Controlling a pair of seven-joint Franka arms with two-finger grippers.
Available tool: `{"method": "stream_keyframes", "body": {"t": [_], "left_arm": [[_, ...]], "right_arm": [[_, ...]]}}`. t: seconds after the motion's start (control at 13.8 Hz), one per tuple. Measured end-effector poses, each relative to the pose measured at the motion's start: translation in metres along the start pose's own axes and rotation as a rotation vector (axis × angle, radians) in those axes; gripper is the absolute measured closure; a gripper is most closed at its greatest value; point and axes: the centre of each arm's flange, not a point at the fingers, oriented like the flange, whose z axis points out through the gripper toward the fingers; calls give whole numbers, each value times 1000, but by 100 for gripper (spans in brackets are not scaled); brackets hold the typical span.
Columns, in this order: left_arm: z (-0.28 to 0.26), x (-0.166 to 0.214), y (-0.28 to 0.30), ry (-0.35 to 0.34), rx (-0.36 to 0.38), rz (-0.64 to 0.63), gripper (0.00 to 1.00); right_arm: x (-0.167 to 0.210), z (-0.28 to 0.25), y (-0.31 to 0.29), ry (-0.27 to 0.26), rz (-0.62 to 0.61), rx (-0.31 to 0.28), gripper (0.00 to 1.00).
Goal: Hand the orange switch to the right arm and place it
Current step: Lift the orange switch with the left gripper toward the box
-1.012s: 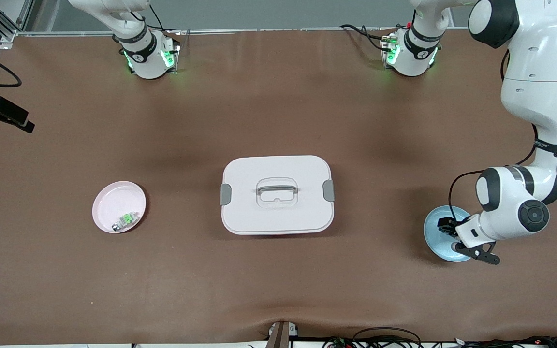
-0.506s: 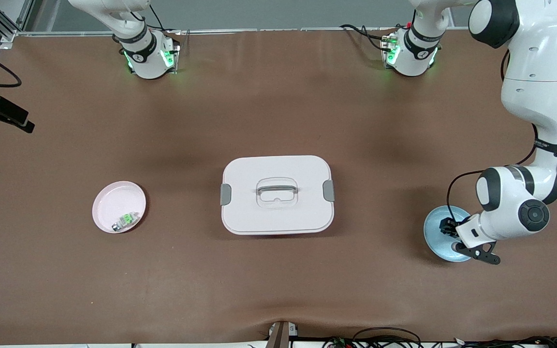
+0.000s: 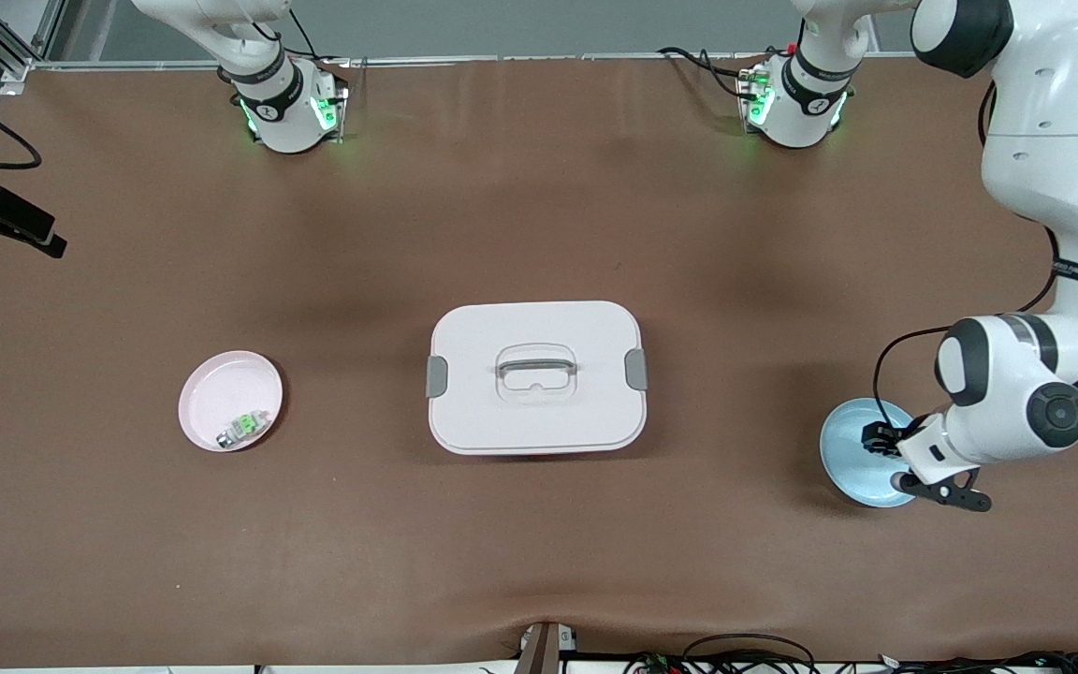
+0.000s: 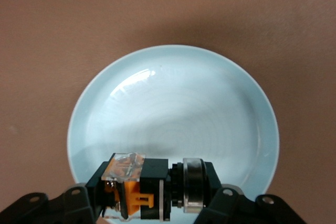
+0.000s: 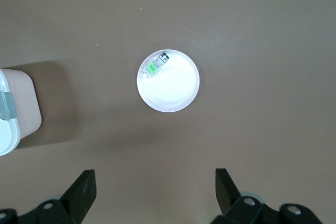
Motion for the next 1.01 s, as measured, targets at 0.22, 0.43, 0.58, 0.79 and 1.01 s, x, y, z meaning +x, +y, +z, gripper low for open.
{"method": "stream_keyframes", "body": {"t": [0.22, 0.43, 0.58, 0.79, 1.01], "left_arm": [[-53, -1, 2, -16, 3, -115, 28], [-100, -2, 13, -42, -1, -242, 28], [-123, -2, 29, -45, -18, -350, 28], [-154, -4, 43, -33, -116, -590, 28], [-193, -3, 74, -15, -219, -781, 28]], "right_arm": [[0, 0, 0, 0, 0, 0, 0], [0, 0, 1, 0, 2, 0, 0], [0, 0, 1, 0, 3, 0, 0], [0, 0, 5, -3, 9, 0, 0], [3, 5, 8, -12, 14, -1, 0]]}}
